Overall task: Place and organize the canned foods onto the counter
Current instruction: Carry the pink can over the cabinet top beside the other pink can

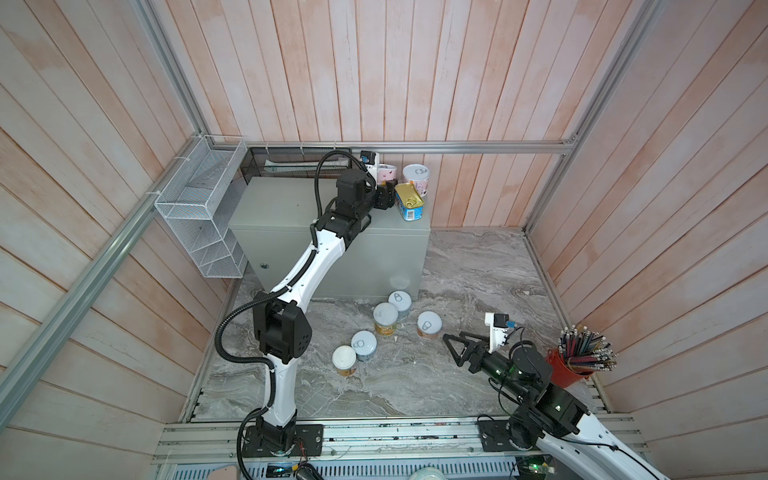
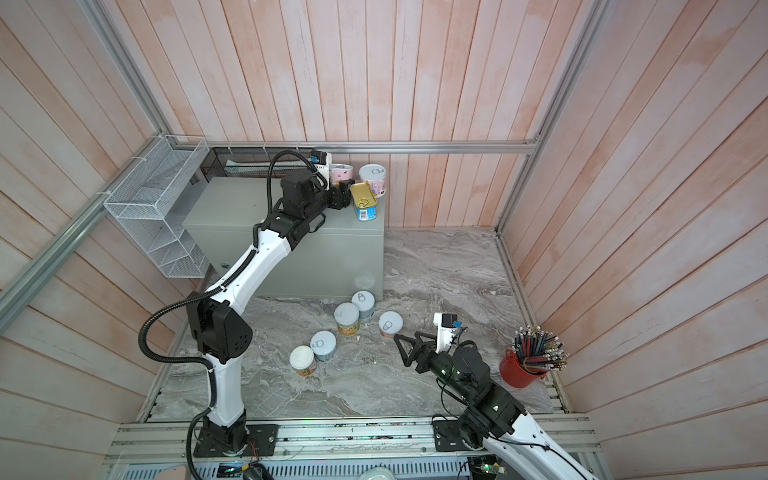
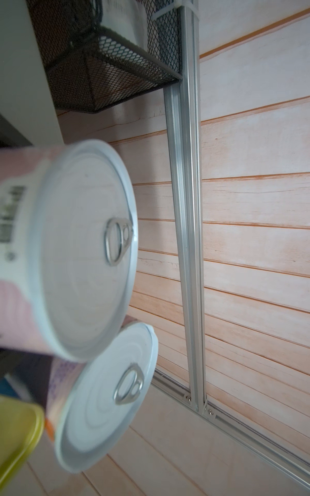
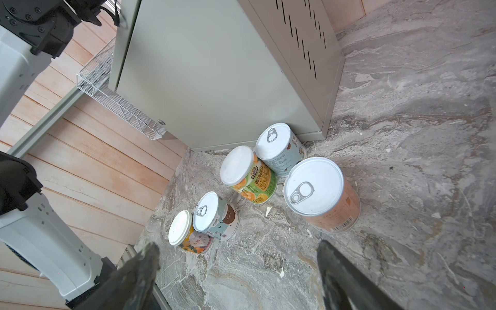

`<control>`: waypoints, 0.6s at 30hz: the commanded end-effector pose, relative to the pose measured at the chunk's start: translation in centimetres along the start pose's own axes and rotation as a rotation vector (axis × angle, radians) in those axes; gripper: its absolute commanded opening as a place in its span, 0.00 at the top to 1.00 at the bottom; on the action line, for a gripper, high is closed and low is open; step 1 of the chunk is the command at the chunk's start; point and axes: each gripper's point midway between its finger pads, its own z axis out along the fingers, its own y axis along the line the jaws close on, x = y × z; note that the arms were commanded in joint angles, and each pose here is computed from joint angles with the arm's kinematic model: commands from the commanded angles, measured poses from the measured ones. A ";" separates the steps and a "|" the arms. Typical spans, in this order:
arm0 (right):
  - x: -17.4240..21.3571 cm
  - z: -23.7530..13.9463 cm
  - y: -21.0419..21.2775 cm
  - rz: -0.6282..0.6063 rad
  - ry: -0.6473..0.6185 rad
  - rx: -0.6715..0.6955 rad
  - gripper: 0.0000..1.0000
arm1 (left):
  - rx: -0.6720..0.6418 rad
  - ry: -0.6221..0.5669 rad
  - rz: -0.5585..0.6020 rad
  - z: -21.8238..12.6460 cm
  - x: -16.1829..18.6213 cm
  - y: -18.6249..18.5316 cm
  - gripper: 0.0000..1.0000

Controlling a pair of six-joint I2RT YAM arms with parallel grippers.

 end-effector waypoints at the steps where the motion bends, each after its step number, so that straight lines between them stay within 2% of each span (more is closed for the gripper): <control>1: 0.2 0.0 -0.7 0.005 -0.003 0.025 0.08 | 0.020 -0.071 -0.009 0.0 -2.3 -0.2 0.23; 3: 0.2 0.0 -0.7 0.006 -0.005 0.025 0.08 | 0.018 -0.068 -0.010 -0.1 -2.2 -0.2 0.08; 5: 0.2 0.0 -0.7 0.008 -0.003 0.024 0.08 | 0.017 -0.064 -0.010 -0.1 -2.1 -0.1 0.00; 18: 0.6 -0.1 -0.3 0.031 0.012 -0.002 0.08 | -0.040 -0.036 -0.024 -1.2 -2.3 0.7 0.00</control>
